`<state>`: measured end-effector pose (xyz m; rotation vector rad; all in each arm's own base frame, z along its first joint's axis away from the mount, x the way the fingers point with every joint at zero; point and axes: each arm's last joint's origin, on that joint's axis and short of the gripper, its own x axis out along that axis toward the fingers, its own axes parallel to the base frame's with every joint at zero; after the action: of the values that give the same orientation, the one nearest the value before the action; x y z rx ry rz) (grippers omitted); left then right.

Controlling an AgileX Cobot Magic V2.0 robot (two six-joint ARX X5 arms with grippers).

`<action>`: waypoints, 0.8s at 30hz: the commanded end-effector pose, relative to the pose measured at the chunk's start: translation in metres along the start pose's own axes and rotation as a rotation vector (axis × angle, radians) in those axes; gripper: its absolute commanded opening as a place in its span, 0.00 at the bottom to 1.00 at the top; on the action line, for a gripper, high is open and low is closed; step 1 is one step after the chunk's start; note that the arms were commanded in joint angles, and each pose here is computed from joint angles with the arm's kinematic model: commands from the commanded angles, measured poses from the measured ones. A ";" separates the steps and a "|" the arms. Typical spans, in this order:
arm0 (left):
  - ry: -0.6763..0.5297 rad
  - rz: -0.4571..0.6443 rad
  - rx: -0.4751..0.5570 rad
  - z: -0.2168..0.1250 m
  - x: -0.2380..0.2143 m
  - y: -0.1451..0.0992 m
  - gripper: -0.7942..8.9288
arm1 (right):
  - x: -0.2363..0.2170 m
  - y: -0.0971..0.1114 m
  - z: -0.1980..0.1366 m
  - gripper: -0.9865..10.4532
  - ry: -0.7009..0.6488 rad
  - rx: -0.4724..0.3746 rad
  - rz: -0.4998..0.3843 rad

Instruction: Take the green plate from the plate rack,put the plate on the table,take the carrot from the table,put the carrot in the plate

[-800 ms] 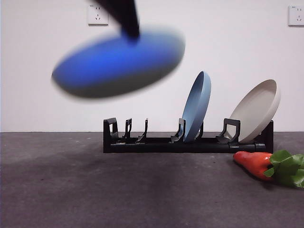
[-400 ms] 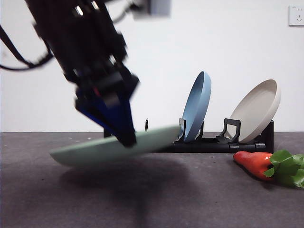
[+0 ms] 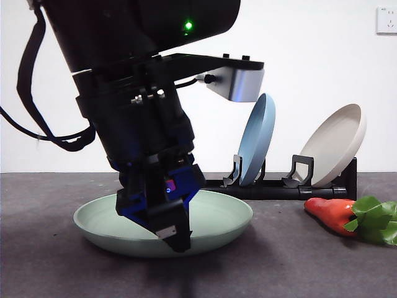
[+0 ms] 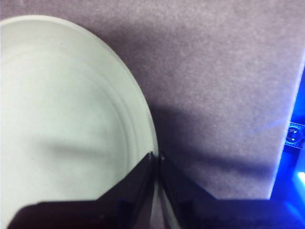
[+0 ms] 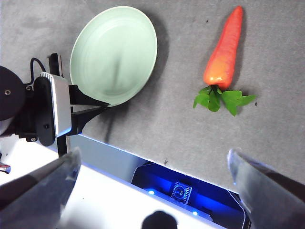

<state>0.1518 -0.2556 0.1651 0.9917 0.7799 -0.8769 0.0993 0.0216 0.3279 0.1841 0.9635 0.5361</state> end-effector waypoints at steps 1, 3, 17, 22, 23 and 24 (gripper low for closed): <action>0.024 -0.022 0.003 -0.003 0.007 -0.003 0.10 | 0.000 0.000 0.001 0.58 -0.003 0.002 -0.001; 0.019 -0.026 0.002 -0.002 0.007 -0.003 0.24 | 0.001 0.000 0.002 0.58 0.002 0.005 -0.001; -0.064 0.024 -0.071 0.026 -0.039 0.020 0.51 | 0.016 -0.009 0.017 0.58 0.034 0.022 -0.004; -0.162 0.054 -0.162 0.040 -0.103 0.046 0.51 | 0.031 -0.018 0.032 0.58 0.045 0.041 -0.024; -0.189 0.063 -0.174 0.042 -0.117 0.050 0.51 | 0.035 -0.020 0.035 0.58 0.053 0.040 -0.043; -0.225 0.082 -0.200 0.044 -0.134 0.056 0.51 | 0.040 -0.022 0.038 0.58 0.064 0.039 -0.067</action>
<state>0.1501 -0.2494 0.3031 0.7824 0.6383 -0.8299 0.1536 0.0259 0.3126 0.1692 1.0327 0.4775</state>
